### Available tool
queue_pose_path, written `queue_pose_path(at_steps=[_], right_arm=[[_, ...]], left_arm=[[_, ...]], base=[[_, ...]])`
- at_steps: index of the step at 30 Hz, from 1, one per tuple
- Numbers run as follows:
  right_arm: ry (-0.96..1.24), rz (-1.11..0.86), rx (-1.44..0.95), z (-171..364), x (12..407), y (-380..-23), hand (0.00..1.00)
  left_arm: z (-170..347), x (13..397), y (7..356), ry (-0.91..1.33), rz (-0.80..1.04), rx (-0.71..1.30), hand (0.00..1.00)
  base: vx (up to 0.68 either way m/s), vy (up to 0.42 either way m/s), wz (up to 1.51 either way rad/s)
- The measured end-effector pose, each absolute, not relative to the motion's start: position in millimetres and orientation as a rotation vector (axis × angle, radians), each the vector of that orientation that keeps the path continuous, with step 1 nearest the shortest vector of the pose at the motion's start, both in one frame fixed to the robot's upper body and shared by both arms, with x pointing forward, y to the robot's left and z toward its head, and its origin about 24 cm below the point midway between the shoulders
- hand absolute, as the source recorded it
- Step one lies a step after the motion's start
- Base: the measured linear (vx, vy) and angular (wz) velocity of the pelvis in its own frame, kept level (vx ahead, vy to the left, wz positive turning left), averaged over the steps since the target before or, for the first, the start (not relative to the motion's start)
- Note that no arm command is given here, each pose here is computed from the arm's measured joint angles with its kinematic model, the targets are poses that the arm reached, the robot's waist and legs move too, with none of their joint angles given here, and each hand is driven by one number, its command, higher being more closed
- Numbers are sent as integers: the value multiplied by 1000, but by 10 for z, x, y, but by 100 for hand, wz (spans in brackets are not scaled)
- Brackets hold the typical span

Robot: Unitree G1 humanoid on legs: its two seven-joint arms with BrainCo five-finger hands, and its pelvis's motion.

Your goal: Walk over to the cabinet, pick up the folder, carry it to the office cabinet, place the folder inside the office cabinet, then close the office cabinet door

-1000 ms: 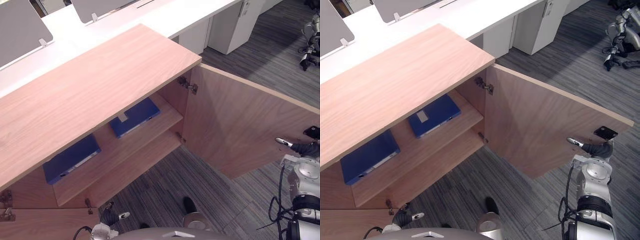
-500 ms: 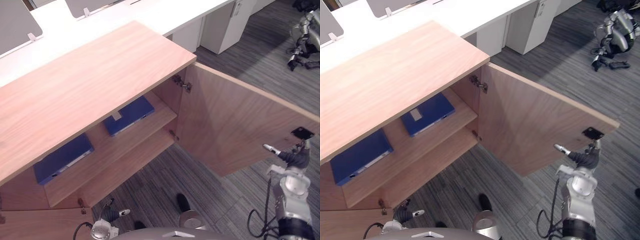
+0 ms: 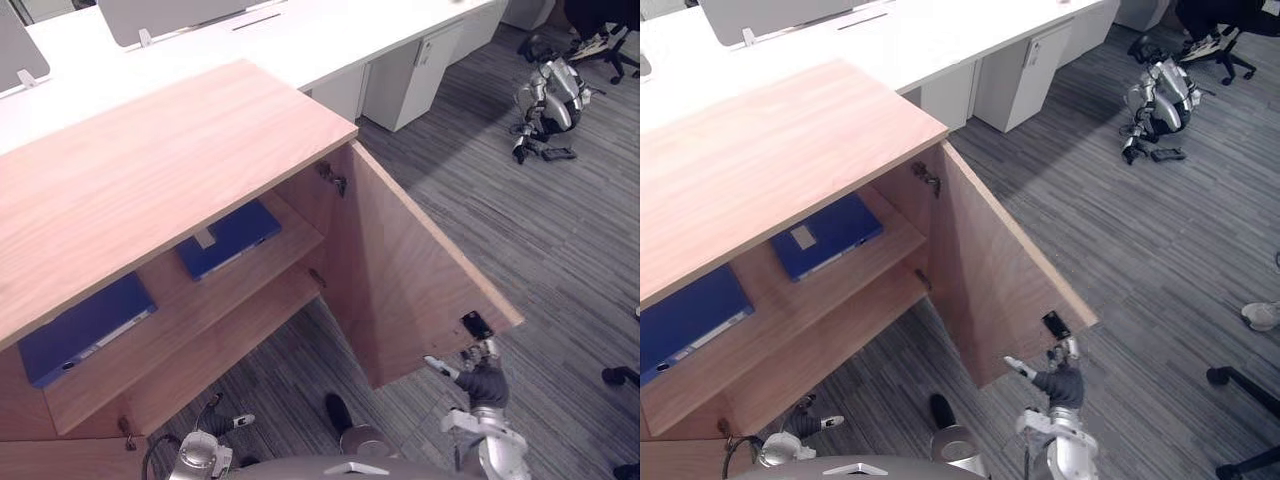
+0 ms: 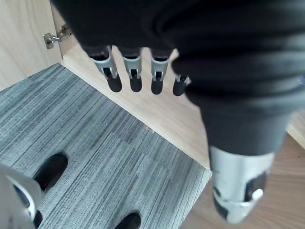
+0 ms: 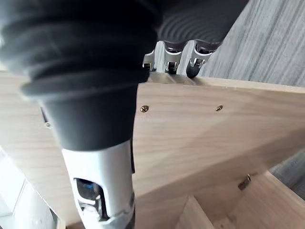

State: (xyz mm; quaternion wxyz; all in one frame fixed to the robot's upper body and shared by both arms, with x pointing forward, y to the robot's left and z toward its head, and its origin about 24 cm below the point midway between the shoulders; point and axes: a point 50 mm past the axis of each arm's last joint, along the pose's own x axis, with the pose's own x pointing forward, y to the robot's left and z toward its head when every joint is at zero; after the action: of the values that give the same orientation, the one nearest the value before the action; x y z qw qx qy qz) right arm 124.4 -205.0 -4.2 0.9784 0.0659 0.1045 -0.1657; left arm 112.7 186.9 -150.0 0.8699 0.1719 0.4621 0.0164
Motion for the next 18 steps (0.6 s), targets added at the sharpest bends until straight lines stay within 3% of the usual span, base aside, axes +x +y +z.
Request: queue_pose_path(at_steps=[14, 18], right_arm=[[338, -9, 177, -148, 1097, -1356, 0], [261, 137, 112, -54, 1348, -1243, 0]], left_arm=[[-1483, 1234, 1957, 965, 16, 441, 0], [-1498, 1177, 1979, 981, 18, 444, 0]], base=[[-90, -30, 29], [-60, 8, 53]])
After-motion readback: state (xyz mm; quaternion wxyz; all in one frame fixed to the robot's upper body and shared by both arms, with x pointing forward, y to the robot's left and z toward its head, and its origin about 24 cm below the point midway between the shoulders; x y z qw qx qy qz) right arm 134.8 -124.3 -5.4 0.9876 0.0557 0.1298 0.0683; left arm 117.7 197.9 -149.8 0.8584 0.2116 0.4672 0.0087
